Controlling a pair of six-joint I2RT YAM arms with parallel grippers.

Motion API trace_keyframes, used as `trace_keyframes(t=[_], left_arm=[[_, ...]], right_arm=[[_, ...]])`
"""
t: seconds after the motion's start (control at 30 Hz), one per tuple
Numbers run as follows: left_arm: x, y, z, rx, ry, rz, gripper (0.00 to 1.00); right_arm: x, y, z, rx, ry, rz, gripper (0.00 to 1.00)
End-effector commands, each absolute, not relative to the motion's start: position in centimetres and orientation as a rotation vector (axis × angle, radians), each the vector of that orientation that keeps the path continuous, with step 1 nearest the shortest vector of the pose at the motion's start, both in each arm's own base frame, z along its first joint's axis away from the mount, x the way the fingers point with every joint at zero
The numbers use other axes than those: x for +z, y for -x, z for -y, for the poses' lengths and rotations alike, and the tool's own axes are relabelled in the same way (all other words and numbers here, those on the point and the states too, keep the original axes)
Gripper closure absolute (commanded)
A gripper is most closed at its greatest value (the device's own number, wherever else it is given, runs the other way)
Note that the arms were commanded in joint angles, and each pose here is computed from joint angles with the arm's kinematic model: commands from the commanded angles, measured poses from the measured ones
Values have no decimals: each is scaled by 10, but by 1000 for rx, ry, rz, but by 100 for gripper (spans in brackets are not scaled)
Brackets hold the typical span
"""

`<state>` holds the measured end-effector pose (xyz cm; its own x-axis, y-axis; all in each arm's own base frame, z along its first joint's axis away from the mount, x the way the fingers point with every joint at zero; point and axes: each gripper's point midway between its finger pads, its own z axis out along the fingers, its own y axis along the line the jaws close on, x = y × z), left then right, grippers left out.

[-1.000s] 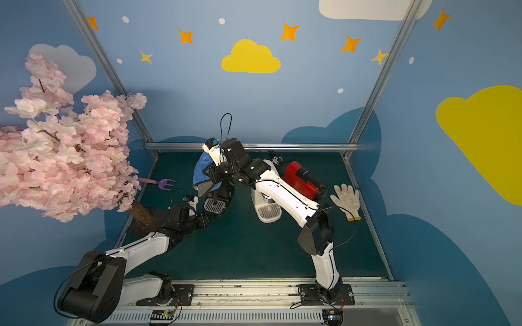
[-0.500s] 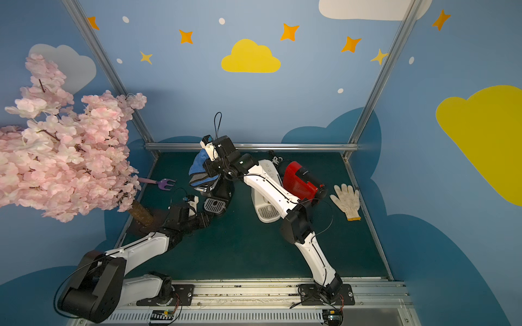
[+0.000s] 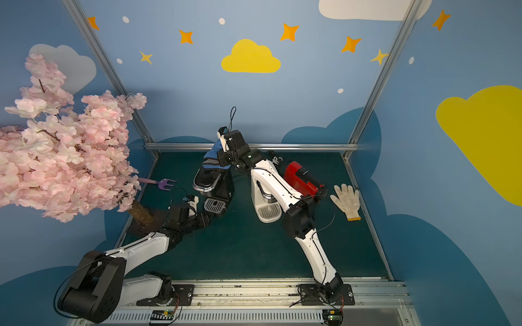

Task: Wipe the surface of a coffee machine
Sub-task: Wipe the dirt from the surface of the coffee machine.

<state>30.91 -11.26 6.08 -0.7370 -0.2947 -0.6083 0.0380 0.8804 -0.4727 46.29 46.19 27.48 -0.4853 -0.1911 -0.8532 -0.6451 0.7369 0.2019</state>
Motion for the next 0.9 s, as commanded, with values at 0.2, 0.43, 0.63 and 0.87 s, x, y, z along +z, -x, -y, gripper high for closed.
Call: trace_keyframes(t=[0.2,0.43,0.63,0.87], left_arm=[[71,-315,114,-614,172,-2304,47],[70,-315,115,-622,173,-2303,47],[70,-316,115,-621,172,-2306,47],[69,-316,116,-629,169,-2308,47]], right_arm=[[193,-450,-439,483,626,-2286,100],[184,-427,-431,504,590,-2273,100],[201,-419,-421,537,548,-2222,100],[199,-412,-427,583,561,-2224,100]])
